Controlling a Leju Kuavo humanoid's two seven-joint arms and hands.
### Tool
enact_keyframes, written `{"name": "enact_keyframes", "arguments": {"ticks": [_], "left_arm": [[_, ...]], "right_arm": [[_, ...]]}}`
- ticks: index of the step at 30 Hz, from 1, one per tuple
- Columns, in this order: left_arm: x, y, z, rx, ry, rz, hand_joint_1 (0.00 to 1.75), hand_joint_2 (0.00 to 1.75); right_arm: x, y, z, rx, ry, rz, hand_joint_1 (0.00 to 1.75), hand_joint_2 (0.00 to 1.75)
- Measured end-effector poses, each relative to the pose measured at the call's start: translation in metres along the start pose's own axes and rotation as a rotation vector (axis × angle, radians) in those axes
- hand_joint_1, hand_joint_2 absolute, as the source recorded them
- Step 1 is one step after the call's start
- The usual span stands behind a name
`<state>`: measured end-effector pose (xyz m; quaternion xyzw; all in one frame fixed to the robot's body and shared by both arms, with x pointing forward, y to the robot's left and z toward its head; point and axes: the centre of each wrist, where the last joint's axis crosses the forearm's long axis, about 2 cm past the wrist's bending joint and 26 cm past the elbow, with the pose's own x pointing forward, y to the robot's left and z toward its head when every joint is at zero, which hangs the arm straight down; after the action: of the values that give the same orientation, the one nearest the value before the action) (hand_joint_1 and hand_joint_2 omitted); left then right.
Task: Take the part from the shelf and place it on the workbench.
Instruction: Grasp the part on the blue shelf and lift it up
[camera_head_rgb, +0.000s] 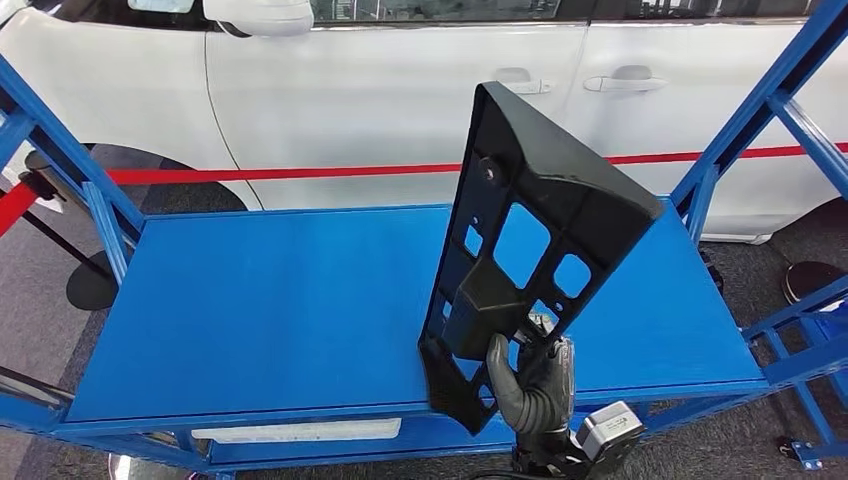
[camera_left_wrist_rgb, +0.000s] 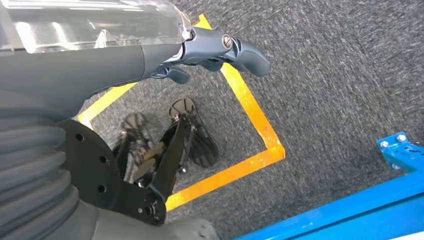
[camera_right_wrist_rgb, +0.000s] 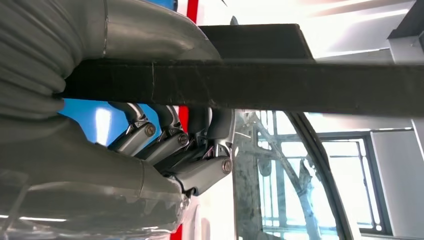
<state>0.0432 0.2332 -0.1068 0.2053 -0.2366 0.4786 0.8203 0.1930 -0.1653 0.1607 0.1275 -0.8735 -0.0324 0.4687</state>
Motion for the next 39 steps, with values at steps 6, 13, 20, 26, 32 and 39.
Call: {"name": "enact_keyframes", "arguments": {"ticks": [6,13,20,26,32,39], "left_arm": [[-0.002,-0.002,0.002,0.004,0.009,0.010,0.00,1.75],[-0.004,-0.001,0.003,0.023,0.026,0.032,0.00,1.75],[-0.002,-0.003,0.003,0.024,0.026,0.039,0.00,1.75],[-0.003,-0.005,0.004,0.025,0.029,0.044,0.00,1.75],[-0.004,-0.006,0.006,0.033,0.034,0.047,0.00,1.75],[-0.007,-0.007,0.008,0.062,0.049,0.087,0.00,1.75]], "right_arm": [[0.002,0.000,0.007,-0.009,-0.001,-0.003,1.75,1.75],[0.002,0.000,0.027,-0.033,0.017,-0.013,1.75,1.75],[0.001,-0.003,0.040,-0.054,0.052,-0.004,1.75,1.75],[0.001,-0.004,0.041,-0.061,0.054,0.000,1.75,1.75],[0.001,-0.005,0.045,-0.056,0.051,0.009,1.75,1.75],[0.005,-0.004,0.043,-0.054,0.015,0.011,1.75,1.75]]}}
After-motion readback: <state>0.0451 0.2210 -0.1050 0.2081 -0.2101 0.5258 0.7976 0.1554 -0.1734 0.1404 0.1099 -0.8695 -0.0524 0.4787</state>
